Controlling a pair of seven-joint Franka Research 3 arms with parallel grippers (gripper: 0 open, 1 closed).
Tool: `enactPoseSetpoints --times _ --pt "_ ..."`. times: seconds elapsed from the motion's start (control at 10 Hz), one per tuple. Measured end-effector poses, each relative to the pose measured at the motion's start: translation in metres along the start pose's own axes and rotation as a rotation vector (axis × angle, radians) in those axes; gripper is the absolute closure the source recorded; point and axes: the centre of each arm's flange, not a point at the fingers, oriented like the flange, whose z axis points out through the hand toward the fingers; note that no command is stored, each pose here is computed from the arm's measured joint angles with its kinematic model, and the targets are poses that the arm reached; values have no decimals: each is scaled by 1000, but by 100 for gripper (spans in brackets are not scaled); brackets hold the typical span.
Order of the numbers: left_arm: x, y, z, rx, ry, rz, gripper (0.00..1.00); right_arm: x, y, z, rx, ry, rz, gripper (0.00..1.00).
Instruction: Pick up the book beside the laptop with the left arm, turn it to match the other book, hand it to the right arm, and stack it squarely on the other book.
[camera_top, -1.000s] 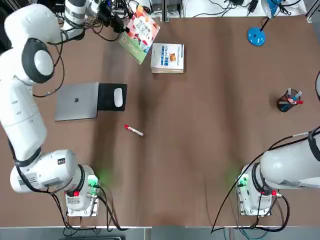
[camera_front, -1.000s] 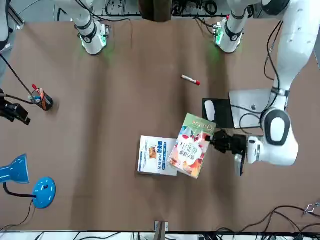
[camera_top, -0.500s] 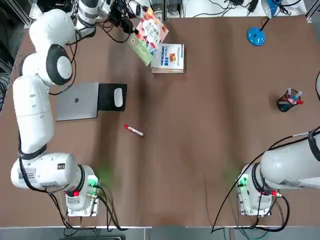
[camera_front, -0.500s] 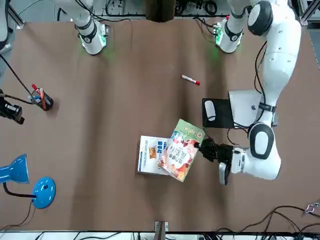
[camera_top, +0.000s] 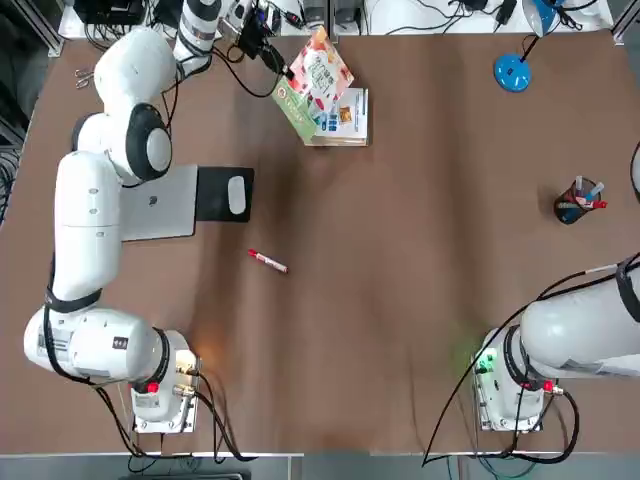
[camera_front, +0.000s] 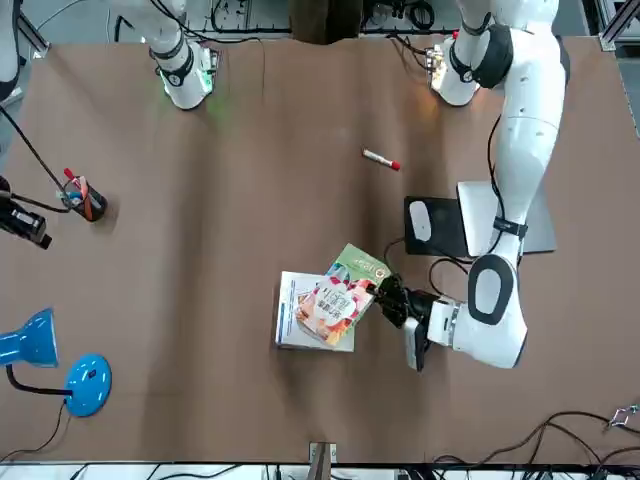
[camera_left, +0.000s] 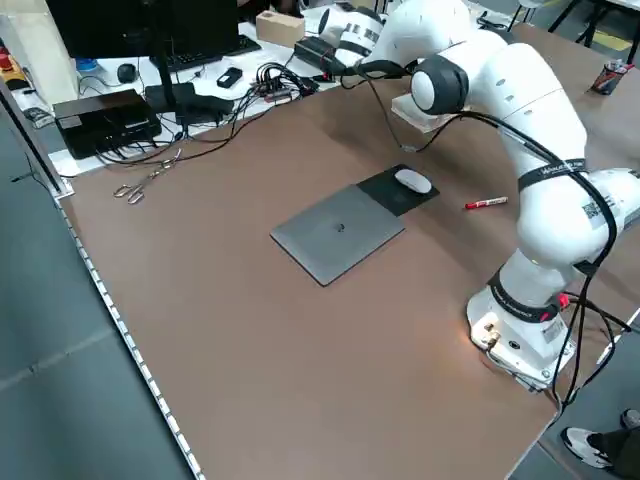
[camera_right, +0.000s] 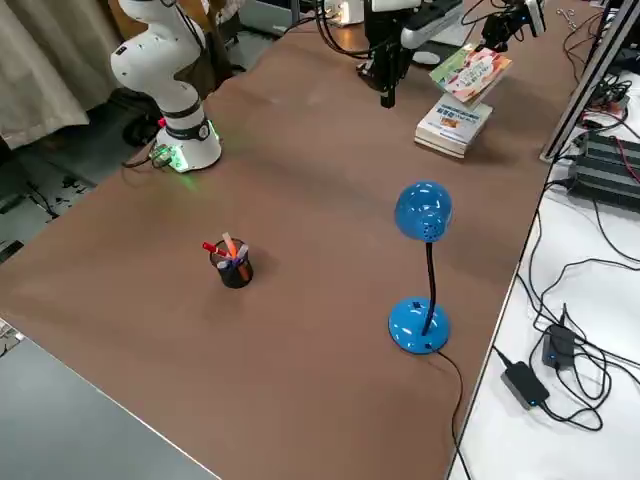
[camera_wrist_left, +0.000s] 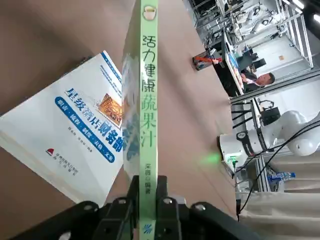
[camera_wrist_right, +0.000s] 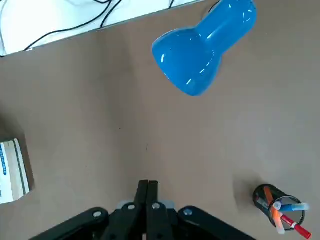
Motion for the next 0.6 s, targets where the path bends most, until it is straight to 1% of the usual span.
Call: enactPoseSetpoints --times 0.3,0.5,0.6 --pt "2 -4 19 -11 -19 12 85 -1 -3 0 45 -11 46 100" --pt "4 -7 31 -15 -27 26 85 -1 -3 0 49 -14 76 100" --pt "4 -10 35 -11 -32 43 85 -1 -2 1 50 -16 112 100"
